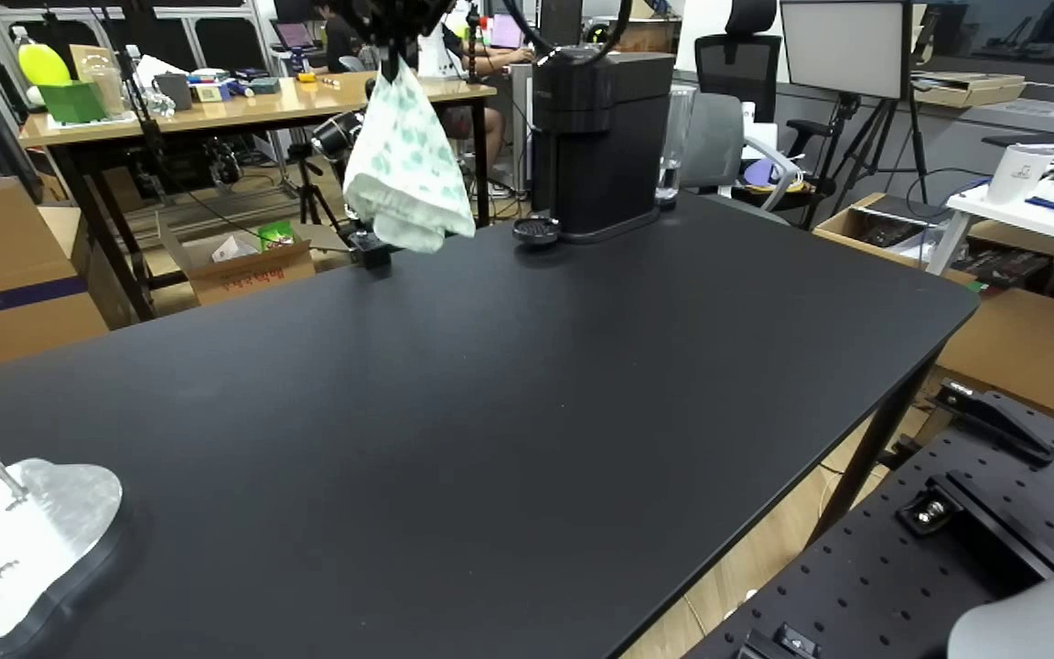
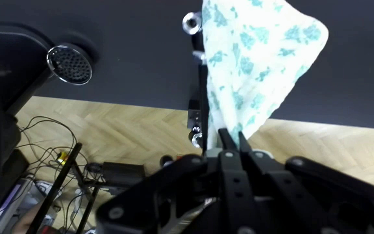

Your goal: Hang the cloth on the stand

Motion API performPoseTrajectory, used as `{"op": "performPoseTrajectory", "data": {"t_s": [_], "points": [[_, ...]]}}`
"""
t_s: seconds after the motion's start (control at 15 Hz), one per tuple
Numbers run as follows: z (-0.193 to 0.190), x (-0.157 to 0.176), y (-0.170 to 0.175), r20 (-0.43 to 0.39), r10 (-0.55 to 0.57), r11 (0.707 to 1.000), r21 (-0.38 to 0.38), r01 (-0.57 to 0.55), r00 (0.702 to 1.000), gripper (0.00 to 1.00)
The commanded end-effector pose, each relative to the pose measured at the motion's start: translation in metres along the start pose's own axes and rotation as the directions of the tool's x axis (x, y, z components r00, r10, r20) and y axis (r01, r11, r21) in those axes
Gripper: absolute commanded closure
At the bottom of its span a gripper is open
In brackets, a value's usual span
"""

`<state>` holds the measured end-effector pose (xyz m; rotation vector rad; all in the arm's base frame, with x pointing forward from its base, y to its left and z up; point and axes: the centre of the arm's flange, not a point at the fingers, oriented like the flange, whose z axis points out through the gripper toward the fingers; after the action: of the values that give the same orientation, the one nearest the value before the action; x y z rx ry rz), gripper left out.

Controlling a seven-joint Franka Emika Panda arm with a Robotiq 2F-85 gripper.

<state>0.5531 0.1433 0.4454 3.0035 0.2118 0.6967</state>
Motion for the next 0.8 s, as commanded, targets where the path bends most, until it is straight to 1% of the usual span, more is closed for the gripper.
{"op": "performPoseTrajectory", "data": {"t_s": [0.0, 0.07, 0.2, 0.47, 0.73], "points": [[-0.024, 0.049, 0.023, -0.011, 0.025, 0.998, -0.058, -0.025, 1.0, 0.99], [-0.027, 0.053, 0.029, -0.013, 0.03, 0.997, -0.071, -0.031, 0.999, 0.99], [-0.026, 0.052, 0.036, 0.008, 0.046, 0.997, -0.069, -0.045, 0.999, 0.99], [-0.002, 0.03, 0.032, 0.075, 0.065, 0.997, -0.049, -0.062, 0.995, 0.99], [0.02, 0.008, 0.023, 0.153, 0.083, 0.997, -0.005, -0.083, 0.985, 0.99]]}}
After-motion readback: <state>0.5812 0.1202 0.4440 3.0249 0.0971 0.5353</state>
